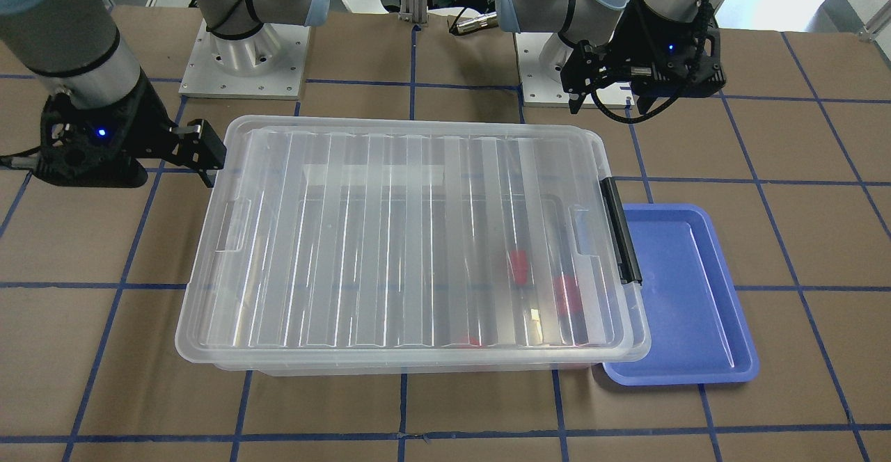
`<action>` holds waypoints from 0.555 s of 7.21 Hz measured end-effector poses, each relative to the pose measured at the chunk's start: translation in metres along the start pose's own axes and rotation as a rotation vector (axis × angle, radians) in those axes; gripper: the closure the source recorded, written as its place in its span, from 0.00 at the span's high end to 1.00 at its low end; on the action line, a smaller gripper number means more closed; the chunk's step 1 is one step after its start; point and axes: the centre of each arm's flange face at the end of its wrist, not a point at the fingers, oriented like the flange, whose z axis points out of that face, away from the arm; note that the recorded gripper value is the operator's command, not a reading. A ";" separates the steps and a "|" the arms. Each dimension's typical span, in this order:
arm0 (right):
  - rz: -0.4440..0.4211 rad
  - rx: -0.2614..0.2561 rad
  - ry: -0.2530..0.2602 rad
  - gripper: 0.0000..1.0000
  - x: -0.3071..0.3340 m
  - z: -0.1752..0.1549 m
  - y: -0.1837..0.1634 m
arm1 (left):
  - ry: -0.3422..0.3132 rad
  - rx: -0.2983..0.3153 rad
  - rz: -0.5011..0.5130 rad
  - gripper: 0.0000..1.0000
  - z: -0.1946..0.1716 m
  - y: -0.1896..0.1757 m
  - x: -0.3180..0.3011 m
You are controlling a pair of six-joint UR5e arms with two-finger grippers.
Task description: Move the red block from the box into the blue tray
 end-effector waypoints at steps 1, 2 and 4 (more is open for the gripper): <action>-0.002 0.005 0.001 1.00 -0.001 0.027 -0.005 | -0.001 0.001 0.001 1.00 0.000 -0.001 -0.001; -0.003 0.026 0.003 1.00 -0.001 0.050 -0.007 | -0.002 0.002 0.002 1.00 0.000 -0.001 -0.001; -0.003 0.057 0.006 1.00 -0.002 0.080 -0.015 | -0.004 0.002 0.002 1.00 0.000 0.000 -0.001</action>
